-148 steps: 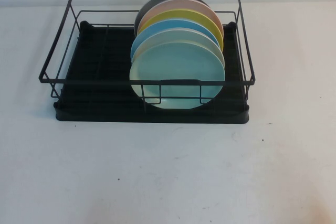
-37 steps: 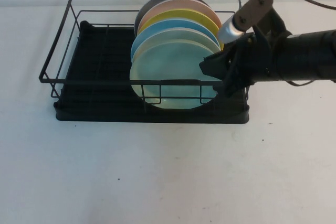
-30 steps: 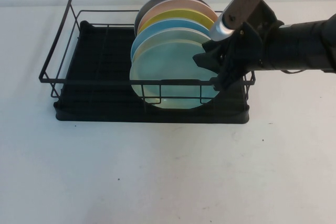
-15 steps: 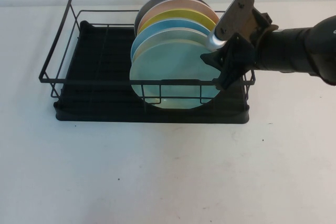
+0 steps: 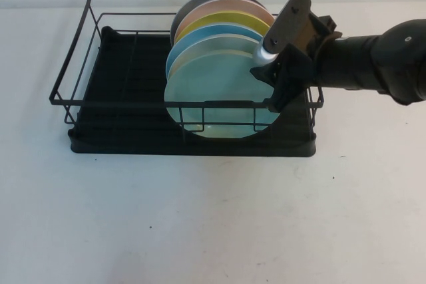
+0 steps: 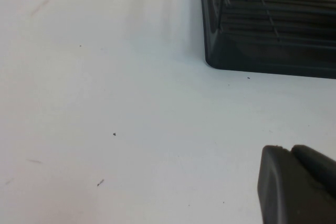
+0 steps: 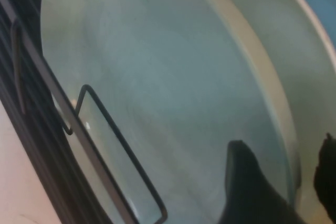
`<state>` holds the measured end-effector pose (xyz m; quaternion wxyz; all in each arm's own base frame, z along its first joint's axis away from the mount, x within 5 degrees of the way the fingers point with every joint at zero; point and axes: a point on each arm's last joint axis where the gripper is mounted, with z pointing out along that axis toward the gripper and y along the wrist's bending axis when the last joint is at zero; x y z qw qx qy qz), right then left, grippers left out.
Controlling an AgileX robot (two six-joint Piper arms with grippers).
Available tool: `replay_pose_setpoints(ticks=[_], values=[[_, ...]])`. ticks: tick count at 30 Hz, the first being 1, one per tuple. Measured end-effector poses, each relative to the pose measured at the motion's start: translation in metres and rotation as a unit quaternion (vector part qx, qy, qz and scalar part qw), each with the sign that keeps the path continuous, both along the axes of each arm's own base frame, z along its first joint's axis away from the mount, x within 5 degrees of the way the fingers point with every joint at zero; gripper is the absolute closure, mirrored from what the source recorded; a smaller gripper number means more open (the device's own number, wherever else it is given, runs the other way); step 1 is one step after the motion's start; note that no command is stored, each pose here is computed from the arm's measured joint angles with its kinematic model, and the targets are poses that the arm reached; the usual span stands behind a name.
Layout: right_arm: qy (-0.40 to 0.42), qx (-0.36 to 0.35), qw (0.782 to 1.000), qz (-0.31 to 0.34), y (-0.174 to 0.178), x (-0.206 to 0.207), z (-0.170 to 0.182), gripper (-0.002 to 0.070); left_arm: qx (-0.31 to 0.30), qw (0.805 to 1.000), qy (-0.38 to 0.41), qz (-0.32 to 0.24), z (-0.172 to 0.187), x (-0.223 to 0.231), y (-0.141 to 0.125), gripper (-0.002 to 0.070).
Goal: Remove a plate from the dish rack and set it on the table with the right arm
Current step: Grasp the plate from the shelf, then place the plate from the table
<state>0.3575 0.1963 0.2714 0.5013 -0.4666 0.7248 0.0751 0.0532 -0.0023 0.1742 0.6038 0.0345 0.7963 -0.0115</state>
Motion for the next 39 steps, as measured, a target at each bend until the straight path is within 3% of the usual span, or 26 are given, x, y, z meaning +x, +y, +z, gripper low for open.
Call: replay_pose_setpoints(ticks=[9,12,17,22,31,39], values=[[0.001,-0.006,1.000,0.003,0.002,0.004,-0.005,0.0419,0.000,1.000,0.000,0.000,0.000,0.000,0.000,0.0679],[0.004,-0.007,1.000,0.002,0.002,0.005,-0.008,0.0463,0.000,1.000,0.000,0.000,0.000,0.000,0.000,0.0679],[0.001,-0.010,1.000,0.003,0.002,0.006,-0.009,0.0619,0.000,1.000,0.000,0.000,0.000,0.000,0.000,0.0679],[-0.005,-0.007,1.000,0.004,0.002,0.004,-0.004,0.0620,0.000,1.000,0.000,0.000,0.000,0.000,0.000,0.0679],[-0.067,0.047,0.997,-0.009,-0.010,-0.020,0.060,0.0624,0.000,1.000,0.000,0.000,0.000,0.000,0.000,0.0679],[-0.081,0.172,0.981,-0.029,-0.030,-0.067,0.133,0.0625,0.000,1.000,0.000,0.000,0.000,0.000,0.000,0.0679]])
